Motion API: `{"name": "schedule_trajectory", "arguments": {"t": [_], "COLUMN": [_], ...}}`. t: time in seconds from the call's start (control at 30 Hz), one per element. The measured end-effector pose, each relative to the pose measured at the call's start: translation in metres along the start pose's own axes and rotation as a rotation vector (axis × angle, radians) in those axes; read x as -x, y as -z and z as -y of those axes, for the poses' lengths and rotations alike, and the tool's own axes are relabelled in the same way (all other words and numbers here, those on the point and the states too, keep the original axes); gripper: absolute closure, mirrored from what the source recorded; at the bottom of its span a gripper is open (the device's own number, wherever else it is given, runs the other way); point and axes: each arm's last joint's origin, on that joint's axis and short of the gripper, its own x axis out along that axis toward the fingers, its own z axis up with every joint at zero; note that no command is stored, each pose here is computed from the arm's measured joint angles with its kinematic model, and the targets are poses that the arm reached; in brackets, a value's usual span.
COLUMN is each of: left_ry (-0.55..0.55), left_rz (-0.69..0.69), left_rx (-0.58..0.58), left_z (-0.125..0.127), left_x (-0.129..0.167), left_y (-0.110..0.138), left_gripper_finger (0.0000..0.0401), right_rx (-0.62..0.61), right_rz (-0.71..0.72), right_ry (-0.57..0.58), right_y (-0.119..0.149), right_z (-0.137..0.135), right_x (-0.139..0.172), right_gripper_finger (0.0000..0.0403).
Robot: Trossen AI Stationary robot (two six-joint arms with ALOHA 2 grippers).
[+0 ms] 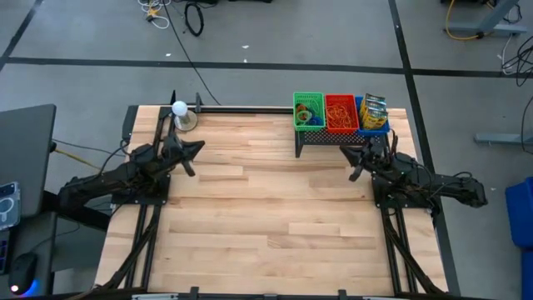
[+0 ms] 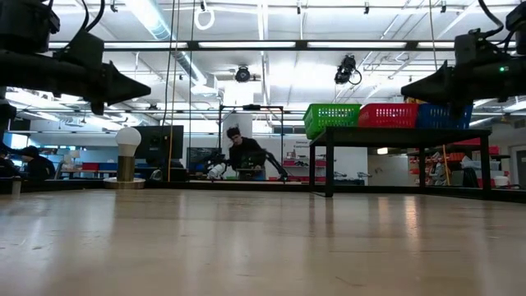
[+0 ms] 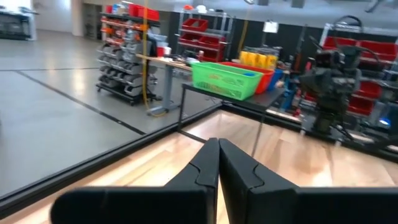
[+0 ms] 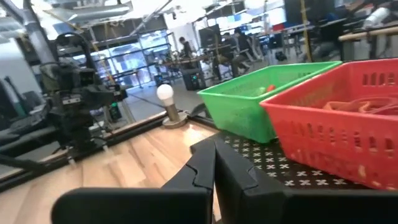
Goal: Pick & Place Office Desk Supplies
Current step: Return to Home Position
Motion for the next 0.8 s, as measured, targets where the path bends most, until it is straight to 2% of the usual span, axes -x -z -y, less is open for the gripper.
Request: {"name": "schedule_trajectory", "arguments": {"t": [0.13, 0.27, 0.43, 0.8], "left_ry": [-0.055, -0.065, -0.025, 0.003], "left_rz": [0.013, 0.014, 0.015, 0.031], "left_rx": [0.015, 0.015, 0.025, 0.029], "left_z": [-0.0015, -0.0018, -0.0006, 0.0004], "left_x": [0.0001, 0.0001, 0.0, 0.0], "left_y": [-0.0007, -0.0008, -0.0009, -0.0027], "left_gripper_finger": [0.0383, 0.0382, 0.0381, 0.0381], "right_rx": [-0.002, 0.022, 0.077, 0.078], "right_rz": [0.011, 0.01, 0.008, 0.008], "right_ry": [0.038, 0.041, 0.037, 0.035], "right_y": [-0.0005, -0.0004, -0.0004, -0.0004], "right_z": [0.0011, 0.0011, 0.001, 0.001], "right_x": [0.0, 0.0, 0.0, 0.0], "right_gripper_finger": [0.0393, 0.0393, 0.0392, 0.0392]}}
